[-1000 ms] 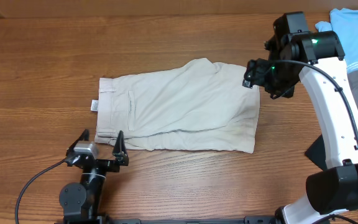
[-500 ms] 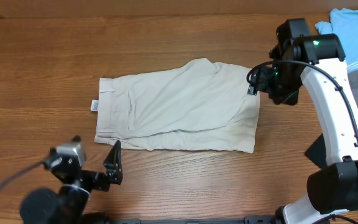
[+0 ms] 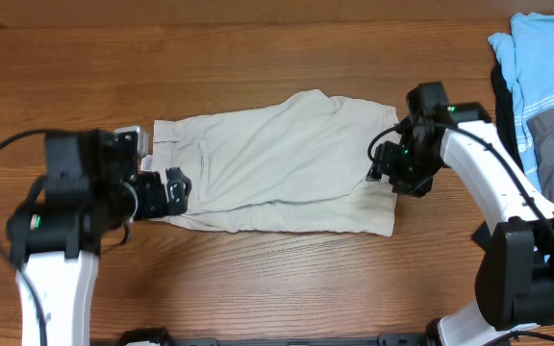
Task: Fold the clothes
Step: 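Move the left gripper to the khakis' waistband end, right gripper to leg end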
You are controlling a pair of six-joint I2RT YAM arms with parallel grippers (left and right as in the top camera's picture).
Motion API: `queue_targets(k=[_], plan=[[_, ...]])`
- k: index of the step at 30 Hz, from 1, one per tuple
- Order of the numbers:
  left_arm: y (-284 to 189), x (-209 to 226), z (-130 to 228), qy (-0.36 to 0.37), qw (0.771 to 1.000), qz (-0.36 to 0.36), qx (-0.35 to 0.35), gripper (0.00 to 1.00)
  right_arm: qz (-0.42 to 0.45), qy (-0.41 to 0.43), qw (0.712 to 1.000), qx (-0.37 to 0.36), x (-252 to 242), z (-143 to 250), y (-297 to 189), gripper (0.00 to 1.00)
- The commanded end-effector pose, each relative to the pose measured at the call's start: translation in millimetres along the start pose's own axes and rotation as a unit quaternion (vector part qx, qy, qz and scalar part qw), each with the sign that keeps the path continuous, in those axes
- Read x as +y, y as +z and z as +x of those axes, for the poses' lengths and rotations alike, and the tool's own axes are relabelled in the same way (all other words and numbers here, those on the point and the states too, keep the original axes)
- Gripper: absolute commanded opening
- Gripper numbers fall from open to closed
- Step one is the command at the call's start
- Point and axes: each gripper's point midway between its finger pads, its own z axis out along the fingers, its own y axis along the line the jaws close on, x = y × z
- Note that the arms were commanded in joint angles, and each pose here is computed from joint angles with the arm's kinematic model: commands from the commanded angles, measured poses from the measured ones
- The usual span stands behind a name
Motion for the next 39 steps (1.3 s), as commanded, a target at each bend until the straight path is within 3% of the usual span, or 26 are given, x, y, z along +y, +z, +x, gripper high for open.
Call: queue_targets(k=[1,7,16,19,24,29,34,39], plan=[[21.3,-0.6,-0.9,-0.018,0.999,0.015,0.046,1.00,-0.019,0.036,0.999,-0.003,-0.2,0.6,13.1,0.62],[54.9,9.9,3.1,-0.036,0.994,0.010,0.103,1.00,-0.043,0.087,0.994,-0.044,1.6,-16.5,30.3,0.63],[59.1,10.9,-11.1,-0.043,0.996,0.008,0.077,1.00,-0.067,0.137,0.983,-0.098,-2.5,-35.7,52.8,0.62],[59.4,14.3,-12.6,-0.043,0.996,-0.002,0.073,1.00,-0.048,0.139,0.982,-0.116,-10.1,-41.0,53.1,0.55],[57.5,29.7,-14.0,-0.052,0.995,-0.048,0.065,1.00,-0.036,0.141,0.982,-0.119,-14.6,-40.7,53.4,0.31],[54.7,33.9,-16.9,-0.061,0.995,-0.062,0.055,1.00,-0.013,0.146,0.981,-0.123,-24.0,-39.5,54.6,0.41],[54.8,35.3,-19.4,-0.059,0.995,-0.066,0.049,1.00,0.011,0.172,0.976,-0.132,-38.1,-36.7,61.4,0.42],[54.6,37.6,-20.3,-0.059,0.995,-0.073,0.047,1.00,0.006,0.172,0.975,-0.139,-37.5,-38.9,62.7,0.28]])
